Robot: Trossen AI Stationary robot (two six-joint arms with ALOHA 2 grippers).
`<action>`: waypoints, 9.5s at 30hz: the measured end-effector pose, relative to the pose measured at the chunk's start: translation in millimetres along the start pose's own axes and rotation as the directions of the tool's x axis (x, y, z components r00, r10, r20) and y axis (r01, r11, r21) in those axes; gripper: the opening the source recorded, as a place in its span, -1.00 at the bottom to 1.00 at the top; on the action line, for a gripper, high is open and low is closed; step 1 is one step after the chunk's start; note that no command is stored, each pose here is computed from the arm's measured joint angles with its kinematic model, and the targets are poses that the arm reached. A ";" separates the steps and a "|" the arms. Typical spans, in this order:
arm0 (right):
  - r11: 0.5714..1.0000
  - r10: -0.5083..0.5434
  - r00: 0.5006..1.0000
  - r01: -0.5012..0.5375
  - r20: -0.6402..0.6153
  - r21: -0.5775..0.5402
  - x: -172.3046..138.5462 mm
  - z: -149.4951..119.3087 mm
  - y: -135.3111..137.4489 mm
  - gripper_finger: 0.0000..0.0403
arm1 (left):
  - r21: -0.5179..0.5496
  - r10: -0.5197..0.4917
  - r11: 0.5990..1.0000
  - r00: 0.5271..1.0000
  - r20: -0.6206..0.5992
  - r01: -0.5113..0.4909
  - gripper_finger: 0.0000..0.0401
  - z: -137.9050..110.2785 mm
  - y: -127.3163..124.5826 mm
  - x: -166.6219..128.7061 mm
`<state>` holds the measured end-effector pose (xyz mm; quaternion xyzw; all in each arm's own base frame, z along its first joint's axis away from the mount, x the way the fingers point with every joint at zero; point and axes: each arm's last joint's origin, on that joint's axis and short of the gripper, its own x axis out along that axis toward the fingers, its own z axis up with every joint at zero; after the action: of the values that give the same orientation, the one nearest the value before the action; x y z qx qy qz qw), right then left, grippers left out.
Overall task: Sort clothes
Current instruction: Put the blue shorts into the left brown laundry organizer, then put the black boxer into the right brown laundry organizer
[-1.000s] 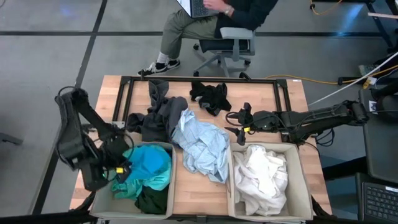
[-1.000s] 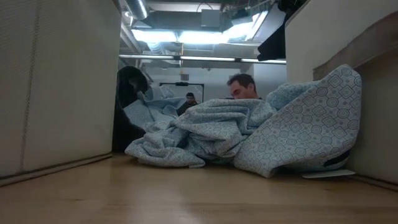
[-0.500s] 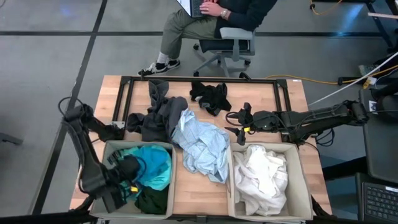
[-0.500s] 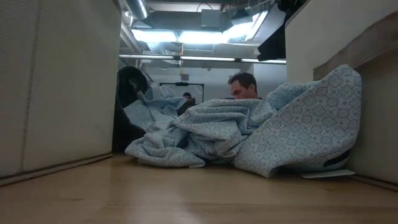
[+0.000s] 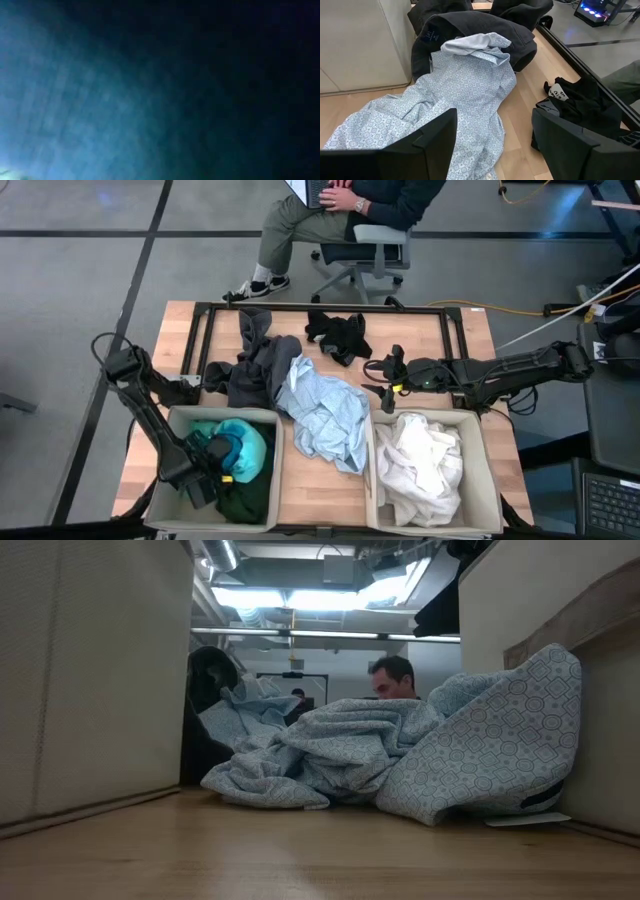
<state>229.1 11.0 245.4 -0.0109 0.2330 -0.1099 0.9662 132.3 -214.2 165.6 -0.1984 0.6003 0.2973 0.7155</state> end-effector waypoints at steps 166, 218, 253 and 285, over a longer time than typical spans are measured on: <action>0.977 -0.168 0.984 0.174 0.059 -0.124 -145.1 210.0 -20.9 -0.93 | 0.345 -0.412 0.903 0.283 0.866 0.257 -0.09 147.6 76.5 -22.3; 0.969 0.237 0.801 -0.232 -0.550 0.079 -135.6 80.6 104.2 -0.92 | 0.325 -0.411 0.895 0.282 0.867 0.306 -0.09 147.7 76.5 -22.3; 0.940 0.265 0.676 -0.021 -0.688 0.341 -52.9 -101.2 117.4 -0.01 | 0.324 -0.409 0.896 0.282 0.868 0.302 -0.09 148.0 76.7 -22.2; 0.976 -0.174 0.777 0.218 -0.605 -0.001 -117.8 65.9 49.2 0.26 | 0.308 -0.392 0.904 0.287 0.874 0.298 -0.09 151.1 78.5 -21.2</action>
<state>167.0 82.7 353.4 0.0339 0.5209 -0.2157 0.8252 190.0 -62.8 222.4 -0.0922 0.0523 0.1693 0.9799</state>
